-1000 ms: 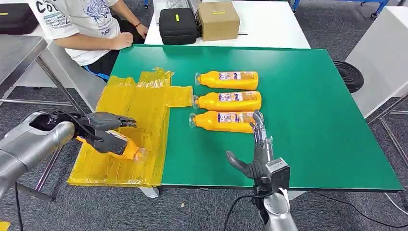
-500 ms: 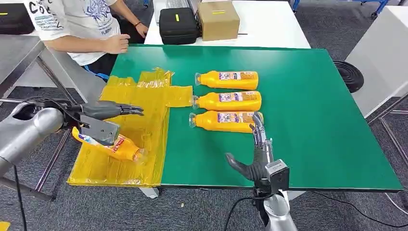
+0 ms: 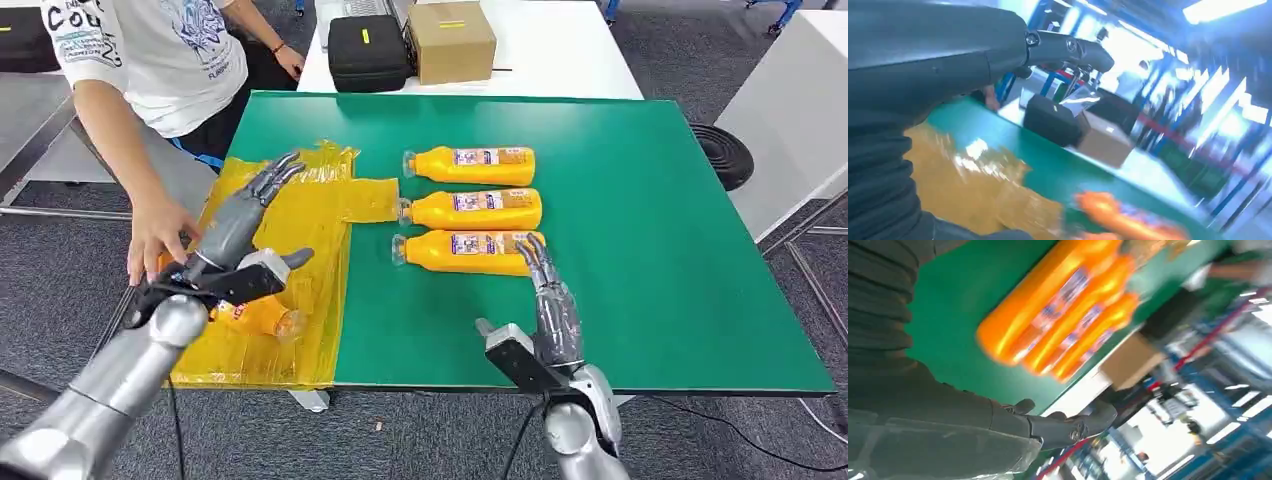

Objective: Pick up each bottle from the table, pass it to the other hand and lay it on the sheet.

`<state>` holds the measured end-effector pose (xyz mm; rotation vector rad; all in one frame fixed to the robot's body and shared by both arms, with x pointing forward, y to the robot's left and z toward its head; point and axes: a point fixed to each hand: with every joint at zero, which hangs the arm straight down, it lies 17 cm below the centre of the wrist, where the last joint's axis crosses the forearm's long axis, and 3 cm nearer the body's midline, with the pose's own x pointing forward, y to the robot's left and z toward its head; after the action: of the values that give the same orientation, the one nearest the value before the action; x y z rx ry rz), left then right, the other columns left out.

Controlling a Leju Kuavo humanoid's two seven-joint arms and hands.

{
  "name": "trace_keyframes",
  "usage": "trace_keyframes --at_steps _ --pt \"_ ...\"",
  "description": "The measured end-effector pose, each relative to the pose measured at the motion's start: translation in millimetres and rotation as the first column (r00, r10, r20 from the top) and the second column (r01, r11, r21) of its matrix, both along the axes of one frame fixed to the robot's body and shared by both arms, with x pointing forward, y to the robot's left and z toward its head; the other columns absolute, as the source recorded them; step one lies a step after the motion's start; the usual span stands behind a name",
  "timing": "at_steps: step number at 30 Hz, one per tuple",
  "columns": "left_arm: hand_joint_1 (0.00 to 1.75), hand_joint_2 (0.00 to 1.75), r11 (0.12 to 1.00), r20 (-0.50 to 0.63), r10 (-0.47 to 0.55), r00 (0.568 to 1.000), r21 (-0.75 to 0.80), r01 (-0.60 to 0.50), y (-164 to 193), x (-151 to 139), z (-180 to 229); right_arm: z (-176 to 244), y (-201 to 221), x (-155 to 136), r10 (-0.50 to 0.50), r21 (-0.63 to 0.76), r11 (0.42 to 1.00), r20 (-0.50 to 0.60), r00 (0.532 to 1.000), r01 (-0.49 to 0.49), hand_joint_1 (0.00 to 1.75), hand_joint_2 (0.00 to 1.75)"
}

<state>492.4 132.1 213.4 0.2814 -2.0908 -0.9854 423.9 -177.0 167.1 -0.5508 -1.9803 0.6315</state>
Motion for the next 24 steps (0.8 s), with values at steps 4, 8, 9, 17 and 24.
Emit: trace_keyframes --at_steps 4,8,9,17,24 --pt "0.00 1.75 0.983 -0.029 0.043 0.999 -0.179 -0.047 -8 -21 -1 -8 -39 43 -0.116 -0.230 0.968 -0.038 0.993 0.105 0.00 1.75" --pt "0.00 1.75 0.963 -0.044 0.082 0.996 -0.252 -0.091 -9 -30 -1 -18 -74 84 -0.165 -0.372 0.920 -0.068 0.984 0.128 0.00 1.75" --pt "0.00 1.75 0.959 -0.048 0.089 0.995 -0.265 -0.099 -8 -31 -1 -19 -79 90 -0.170 -0.388 0.913 -0.072 0.983 0.130 0.00 1.75" --pt "0.00 1.75 0.937 -0.057 0.134 0.989 -0.316 -0.145 2 -36 2 -37 -97 121 -0.183 -0.467 0.879 -0.145 0.972 0.096 0.00 1.75" --pt "0.00 1.75 0.928 -0.069 0.152 0.986 -0.333 -0.167 9 -37 2 -61 -84 143 -0.131 -0.502 0.864 -0.286 0.949 -0.032 0.00 1.75"
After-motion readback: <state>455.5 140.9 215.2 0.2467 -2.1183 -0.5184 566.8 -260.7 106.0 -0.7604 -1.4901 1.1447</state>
